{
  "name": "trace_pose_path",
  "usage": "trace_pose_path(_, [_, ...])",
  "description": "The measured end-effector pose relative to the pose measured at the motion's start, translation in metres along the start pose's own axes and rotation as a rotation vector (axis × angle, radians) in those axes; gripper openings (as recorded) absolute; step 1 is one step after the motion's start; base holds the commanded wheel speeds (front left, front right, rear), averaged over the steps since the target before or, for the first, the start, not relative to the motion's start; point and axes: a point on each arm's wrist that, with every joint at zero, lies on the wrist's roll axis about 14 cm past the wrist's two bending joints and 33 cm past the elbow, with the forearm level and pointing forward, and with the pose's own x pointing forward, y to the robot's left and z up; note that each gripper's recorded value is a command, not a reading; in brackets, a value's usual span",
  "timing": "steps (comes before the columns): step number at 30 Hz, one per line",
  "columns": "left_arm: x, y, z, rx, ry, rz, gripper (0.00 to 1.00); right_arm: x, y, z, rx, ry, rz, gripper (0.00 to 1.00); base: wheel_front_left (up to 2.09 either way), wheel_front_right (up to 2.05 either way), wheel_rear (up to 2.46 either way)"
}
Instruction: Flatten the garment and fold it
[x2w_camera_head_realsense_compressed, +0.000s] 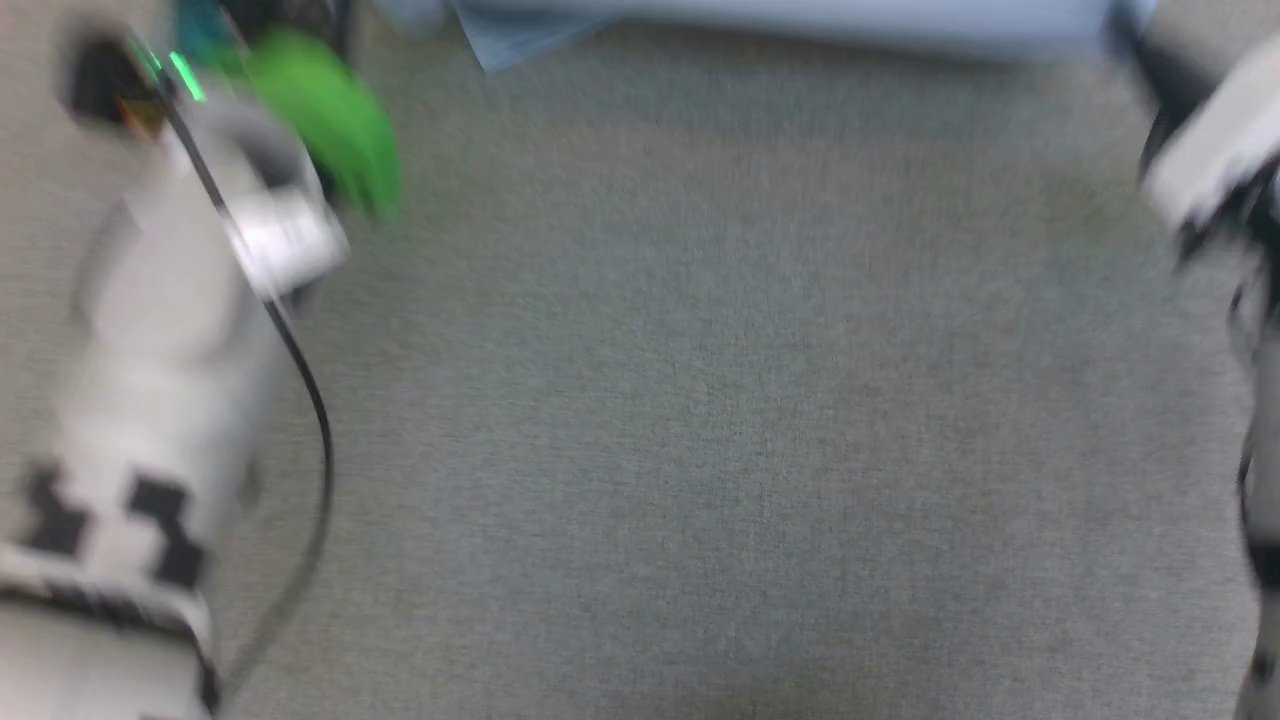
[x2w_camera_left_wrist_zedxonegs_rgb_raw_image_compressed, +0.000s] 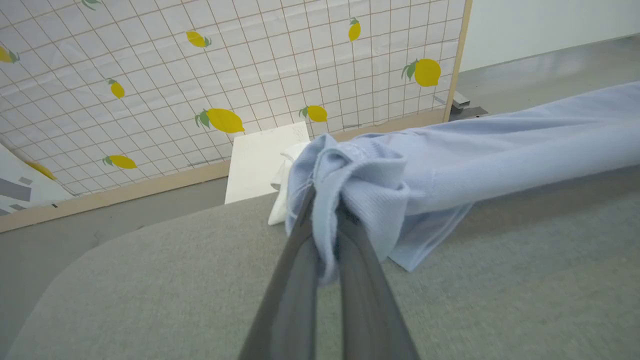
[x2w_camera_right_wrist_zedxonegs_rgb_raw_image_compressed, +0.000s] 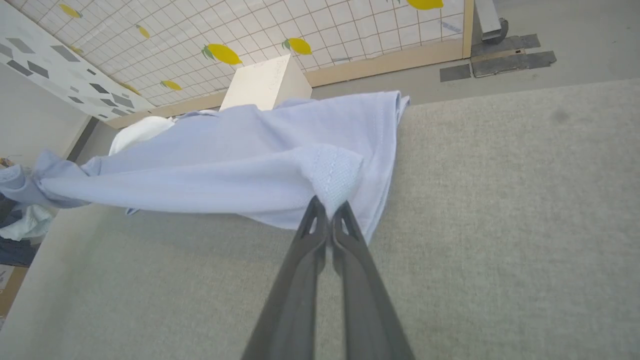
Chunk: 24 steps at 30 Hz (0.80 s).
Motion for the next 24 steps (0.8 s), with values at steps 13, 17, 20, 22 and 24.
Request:
trace_pose_path(13, [-0.154, -0.068, -0.056, -0.374, 0.121, -0.035, 0.00, -0.104, 0.010, -0.087, 0.018, 0.084, 0.006, 0.00, 0.00, 0.00, 0.00])
trace_pose_path(17, [-0.194, -0.076, -0.067, -0.464, 0.182, -0.017, 0.00, -0.131, 0.009, -0.104, 0.022, 0.103, 0.001, 0.00, 0.00, 0.00, 0.00])
trace_pose_path(20, [-0.224, -0.083, -0.077, -0.530, 0.256, -0.003, 0.00, -0.153, 0.005, -0.122, 0.017, 0.157, -0.006, 0.00, 0.00, 0.00, 0.00])
trace_pose_path(22, [-0.241, -0.088, -0.082, -0.572, 0.305, 0.009, 0.00, -0.166, 0.002, -0.132, 0.007, 0.197, -0.014, 0.00, 0.00, 0.00, 0.00])
trace_pose_path(24, [-0.258, -0.093, -0.085, -0.613, 0.355, 0.020, 0.00, -0.179, 0.000, -0.141, 0.012, 0.236, -0.016, 0.00, 0.00, 0.00, 0.00])
